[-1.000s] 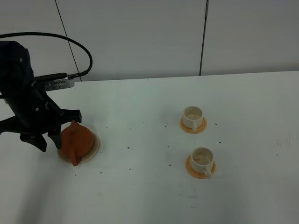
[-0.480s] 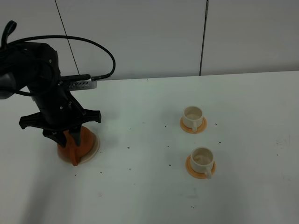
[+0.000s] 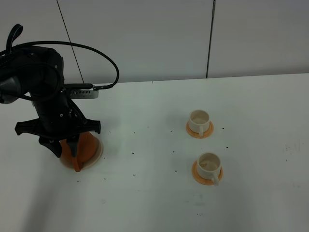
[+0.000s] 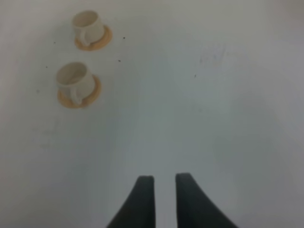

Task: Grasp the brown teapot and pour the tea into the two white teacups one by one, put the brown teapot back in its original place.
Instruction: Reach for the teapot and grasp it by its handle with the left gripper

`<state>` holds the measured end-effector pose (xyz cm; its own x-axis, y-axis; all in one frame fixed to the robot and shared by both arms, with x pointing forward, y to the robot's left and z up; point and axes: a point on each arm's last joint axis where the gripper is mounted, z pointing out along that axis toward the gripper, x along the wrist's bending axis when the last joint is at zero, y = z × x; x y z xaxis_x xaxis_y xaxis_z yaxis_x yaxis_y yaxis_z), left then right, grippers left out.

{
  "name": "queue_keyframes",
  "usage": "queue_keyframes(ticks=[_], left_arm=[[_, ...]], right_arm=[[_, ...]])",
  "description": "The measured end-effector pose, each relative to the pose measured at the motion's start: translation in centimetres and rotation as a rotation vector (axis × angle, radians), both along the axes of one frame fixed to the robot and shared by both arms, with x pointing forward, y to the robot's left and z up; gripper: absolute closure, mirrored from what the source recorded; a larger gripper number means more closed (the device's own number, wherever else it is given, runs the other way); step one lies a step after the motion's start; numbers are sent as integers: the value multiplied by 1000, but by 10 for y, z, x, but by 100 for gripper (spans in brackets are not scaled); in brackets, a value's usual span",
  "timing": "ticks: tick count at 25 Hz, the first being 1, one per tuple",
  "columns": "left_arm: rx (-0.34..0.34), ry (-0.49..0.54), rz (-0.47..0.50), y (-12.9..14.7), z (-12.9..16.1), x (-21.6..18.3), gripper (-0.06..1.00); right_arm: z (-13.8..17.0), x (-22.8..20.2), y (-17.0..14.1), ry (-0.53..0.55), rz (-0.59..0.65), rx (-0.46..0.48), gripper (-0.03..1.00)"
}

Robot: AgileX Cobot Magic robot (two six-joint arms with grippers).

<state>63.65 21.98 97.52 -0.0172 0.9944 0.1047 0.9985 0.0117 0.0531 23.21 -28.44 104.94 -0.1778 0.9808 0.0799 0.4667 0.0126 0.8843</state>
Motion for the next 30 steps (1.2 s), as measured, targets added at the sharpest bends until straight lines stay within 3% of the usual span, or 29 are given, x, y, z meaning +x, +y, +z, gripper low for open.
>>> queue_keyframes(ticks=[30], left_arm=[[-14, 30, 32, -4, -21, 4, 54]], right_arm=[[0, 0, 0, 0, 0, 1, 82]])
